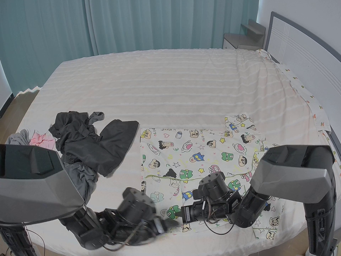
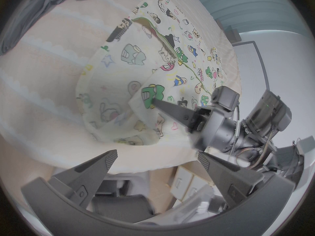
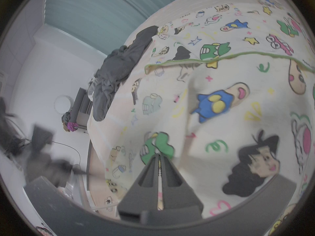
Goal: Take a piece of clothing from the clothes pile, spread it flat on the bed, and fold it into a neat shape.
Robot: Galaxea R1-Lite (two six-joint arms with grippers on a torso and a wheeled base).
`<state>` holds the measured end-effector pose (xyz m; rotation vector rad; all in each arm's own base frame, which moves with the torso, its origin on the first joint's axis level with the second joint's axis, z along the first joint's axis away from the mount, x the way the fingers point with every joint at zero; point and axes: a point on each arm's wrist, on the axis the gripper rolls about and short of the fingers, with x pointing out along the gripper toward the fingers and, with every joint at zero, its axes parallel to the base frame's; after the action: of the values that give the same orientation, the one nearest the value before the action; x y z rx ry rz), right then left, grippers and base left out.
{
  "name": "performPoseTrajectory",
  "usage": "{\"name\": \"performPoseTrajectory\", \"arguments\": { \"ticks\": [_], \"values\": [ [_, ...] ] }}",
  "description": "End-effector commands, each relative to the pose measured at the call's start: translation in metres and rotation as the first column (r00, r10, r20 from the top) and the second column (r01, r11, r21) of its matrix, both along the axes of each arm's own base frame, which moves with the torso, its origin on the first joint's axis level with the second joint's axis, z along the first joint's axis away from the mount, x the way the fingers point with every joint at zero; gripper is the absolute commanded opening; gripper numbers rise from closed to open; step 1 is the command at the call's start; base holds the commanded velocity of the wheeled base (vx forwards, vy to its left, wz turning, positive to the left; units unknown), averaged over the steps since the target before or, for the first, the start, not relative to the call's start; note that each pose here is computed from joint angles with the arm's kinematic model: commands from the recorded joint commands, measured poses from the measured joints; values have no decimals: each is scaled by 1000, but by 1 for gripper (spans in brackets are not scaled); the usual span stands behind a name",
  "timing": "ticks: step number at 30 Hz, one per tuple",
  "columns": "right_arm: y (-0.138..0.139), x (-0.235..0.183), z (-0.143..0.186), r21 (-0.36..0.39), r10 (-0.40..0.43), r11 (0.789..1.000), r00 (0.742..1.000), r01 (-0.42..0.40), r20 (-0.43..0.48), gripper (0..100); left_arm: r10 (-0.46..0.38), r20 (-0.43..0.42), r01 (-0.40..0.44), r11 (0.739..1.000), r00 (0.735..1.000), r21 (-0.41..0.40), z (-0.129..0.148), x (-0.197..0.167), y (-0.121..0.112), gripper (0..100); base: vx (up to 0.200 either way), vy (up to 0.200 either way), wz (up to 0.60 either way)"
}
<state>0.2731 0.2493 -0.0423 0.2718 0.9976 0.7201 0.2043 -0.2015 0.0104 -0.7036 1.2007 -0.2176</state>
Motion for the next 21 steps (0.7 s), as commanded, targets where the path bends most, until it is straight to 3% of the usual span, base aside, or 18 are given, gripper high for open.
{"name": "performPoseTrajectory", "arguments": {
  "ticks": [1, 6, 15, 21],
  "values": [
    [-1, 0, 1, -15, 1, 1000, 1000, -1, -11, 0, 94, 50, -94, 996, 994, -9, 18, 8, 29, 100, 0, 0, 0],
    [-3, -2, 0, -82, -39, 996, 999, 39, -7, 0, 118, 128, -115, 993, 985, -30, 36, 17, 44, 100, 0, 0, 0],
    [-4, -3, -1, -91, -37, 995, 999, 36, -3, 0, 151, 158, -147, 988, 976, -38, 39, 34, 49, 100, 0, 0, 0],
    [-4, -5, -1, -92, -32, 995, 999, 32, -2, 0, 70, 150, -79, 995, 986, 57, 21, 52, 38, 100, 0, 0, 0]
  ]
}}
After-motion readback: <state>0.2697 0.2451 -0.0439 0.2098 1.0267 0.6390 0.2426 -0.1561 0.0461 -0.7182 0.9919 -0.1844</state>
